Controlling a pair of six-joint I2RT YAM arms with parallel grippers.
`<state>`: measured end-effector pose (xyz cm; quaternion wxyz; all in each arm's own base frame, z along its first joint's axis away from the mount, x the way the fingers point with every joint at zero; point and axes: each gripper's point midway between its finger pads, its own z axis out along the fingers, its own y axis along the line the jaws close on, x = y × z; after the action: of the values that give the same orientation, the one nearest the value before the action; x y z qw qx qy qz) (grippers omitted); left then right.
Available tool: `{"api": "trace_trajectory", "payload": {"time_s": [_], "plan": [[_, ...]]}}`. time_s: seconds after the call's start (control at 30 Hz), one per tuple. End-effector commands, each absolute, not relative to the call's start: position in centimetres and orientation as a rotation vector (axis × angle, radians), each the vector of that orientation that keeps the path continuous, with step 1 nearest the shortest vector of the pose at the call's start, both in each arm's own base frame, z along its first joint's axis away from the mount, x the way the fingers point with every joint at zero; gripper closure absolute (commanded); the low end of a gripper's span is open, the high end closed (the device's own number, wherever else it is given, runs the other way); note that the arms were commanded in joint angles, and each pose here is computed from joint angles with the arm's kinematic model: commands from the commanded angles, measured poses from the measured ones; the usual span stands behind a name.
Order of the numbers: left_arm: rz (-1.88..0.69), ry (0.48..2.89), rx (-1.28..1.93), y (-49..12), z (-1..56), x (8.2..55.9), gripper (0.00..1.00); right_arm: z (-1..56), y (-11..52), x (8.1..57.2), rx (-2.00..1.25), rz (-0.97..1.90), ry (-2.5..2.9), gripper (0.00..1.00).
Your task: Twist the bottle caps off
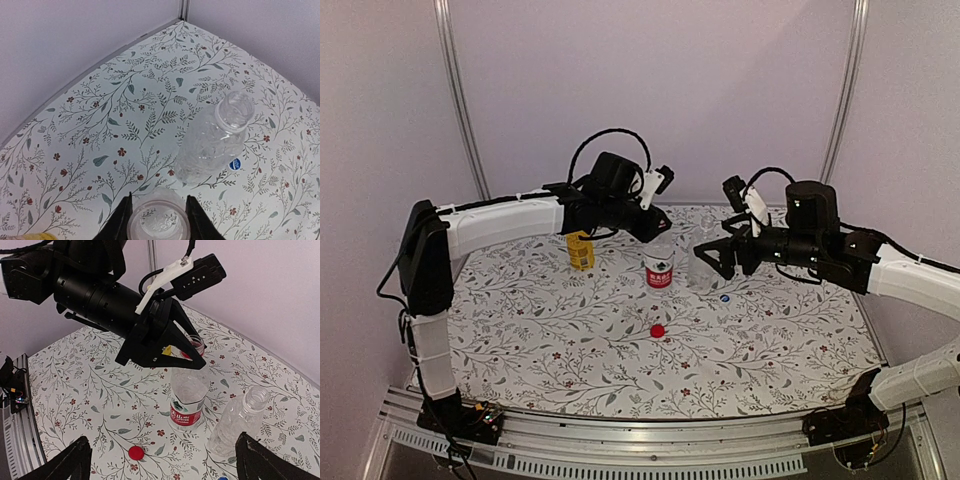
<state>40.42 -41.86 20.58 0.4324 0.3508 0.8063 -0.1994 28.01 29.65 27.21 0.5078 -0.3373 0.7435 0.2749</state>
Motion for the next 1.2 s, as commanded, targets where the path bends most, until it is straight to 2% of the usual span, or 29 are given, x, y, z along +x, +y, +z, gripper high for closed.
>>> {"api": "trace_trajectory", "payload": {"time_s": [0.0, 0.17, 0.37, 0.63, 0.87, 1.17], "plan": [[-0.482, 2.034, 0.889, -41.6, 19.7, 40.0, 0.64, 27.9, 28.9, 28.1, -0.780, 0.650, 1.776, 0.01], [-0.474, 2.029, 0.893, -41.6, 19.9, 39.8, 0.38, 27.8, 28.9, 28.3, -0.776, 0.645, 1.779, 0.01], [-0.471, 2.018, 0.900, -41.9, 20.4, 39.3, 0.24, 27.7, 28.8, 28.2, -0.777, 0.642, 1.780, 0.01], [-0.557, 1.952, 0.902, -41.7, 24.1, 37.5, 0.01, 27.8, 28.8, 28.3, -0.775, 0.644, 1.778, 0.01], [-0.604, 1.880, 0.836, -38.9, 28.6, 35.7, 0.00, 28.5, 28.8, 28.3, -0.765, 0.647, 1.769, 0.01], [-0.439, 1.947, 0.505, -28.3, 31.2, 39.6, 0.01, 28.8, 29.0, 29.6, -0.694, 0.647, 1.802, 0.01]]}}
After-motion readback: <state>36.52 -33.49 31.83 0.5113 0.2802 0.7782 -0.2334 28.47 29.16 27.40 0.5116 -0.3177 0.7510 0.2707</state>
